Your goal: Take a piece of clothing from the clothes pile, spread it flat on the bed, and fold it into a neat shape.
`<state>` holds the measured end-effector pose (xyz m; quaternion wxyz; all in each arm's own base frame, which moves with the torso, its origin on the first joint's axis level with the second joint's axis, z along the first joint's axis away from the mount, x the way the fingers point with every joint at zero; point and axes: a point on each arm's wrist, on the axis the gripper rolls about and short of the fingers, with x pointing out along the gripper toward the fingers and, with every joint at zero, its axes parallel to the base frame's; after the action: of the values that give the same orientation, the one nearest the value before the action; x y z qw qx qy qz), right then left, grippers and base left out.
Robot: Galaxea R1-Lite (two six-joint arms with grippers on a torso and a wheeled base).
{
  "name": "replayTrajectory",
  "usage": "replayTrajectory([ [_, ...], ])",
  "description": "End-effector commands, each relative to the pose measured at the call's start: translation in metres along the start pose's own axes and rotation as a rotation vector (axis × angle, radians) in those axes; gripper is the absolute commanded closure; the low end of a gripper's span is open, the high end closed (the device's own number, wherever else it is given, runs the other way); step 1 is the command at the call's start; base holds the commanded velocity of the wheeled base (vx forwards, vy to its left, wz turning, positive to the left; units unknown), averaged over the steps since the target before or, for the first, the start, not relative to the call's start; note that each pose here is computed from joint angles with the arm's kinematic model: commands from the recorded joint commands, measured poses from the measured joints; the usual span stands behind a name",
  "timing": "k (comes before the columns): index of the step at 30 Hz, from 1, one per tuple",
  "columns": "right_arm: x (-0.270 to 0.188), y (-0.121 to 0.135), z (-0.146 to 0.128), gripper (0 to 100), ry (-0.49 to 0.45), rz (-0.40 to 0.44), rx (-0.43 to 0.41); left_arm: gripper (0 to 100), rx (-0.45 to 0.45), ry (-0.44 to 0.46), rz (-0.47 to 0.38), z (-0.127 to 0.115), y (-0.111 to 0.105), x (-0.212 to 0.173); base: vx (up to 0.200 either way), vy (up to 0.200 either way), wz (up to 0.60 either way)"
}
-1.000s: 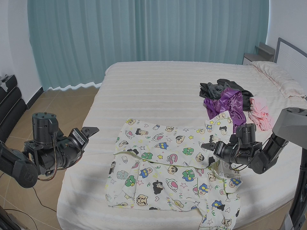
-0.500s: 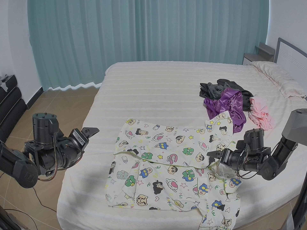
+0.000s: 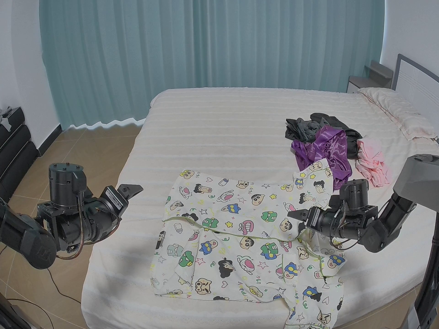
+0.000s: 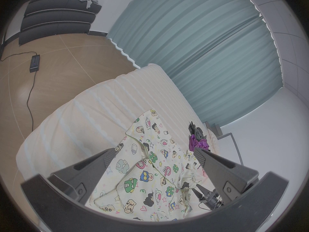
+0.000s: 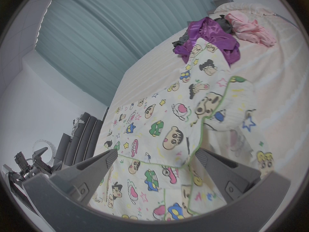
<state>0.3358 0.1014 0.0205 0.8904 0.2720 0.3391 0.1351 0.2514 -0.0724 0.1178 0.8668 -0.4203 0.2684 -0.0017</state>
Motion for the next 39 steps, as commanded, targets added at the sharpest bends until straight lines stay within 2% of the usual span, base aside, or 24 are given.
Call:
replayTrajectory([
  [1, 0.047, -0.003, -0.003, 0, 0.024, 0.004, -0.006, 0, -0.012, 0.012, 0.017, -0.002, 0.003, 0.008, 0.000, 0.000, 0.00],
  [5, 0.075, -0.009, 0.000, 0, 0.004, -0.002, 0.000, 0, -0.019, 0.014, 0.015, -0.002, 0.003, 0.008, 0.000, 0.000, 0.00],
  [8, 0.092, -0.017, 0.001, 0, 0.002, -0.047, 0.006, 0, -0.019, 0.022, 0.027, -0.004, 0.005, 0.011, 0.000, 0.000, 0.00],
  [18, 0.100, -0.018, 0.013, 0, 0.031, -0.094, 0.055, 0, -0.017, 0.032, 0.044, -0.006, 0.008, 0.017, 0.000, 0.000, 0.00],
  [22, 0.071, 0.002, 0.036, 0, -0.030, -0.056, 0.149, 0, -0.017, 0.030, 0.045, -0.006, 0.008, 0.016, 0.000, 0.000, 0.00],
  [27, 0.022, 0.006, 0.052, 0, -0.059, -0.036, 0.185, 0, -0.017, 0.030, 0.045, -0.006, 0.008, 0.016, 0.000, 0.000, 0.00],
  [31, -0.011, -0.011, 0.050, 0, -0.038, -0.064, 0.147, 0, -0.015, 0.029, 0.044, -0.006, 0.008, 0.015, 0.000, 0.000, 0.00],
  [39, -0.074, -0.069, 0.023, 0, 0.083, -0.125, 0.057, 0, -0.017, 0.048, 0.036, -0.012, 0.005, 0.014, 0.000, 0.000, 0.00],
])
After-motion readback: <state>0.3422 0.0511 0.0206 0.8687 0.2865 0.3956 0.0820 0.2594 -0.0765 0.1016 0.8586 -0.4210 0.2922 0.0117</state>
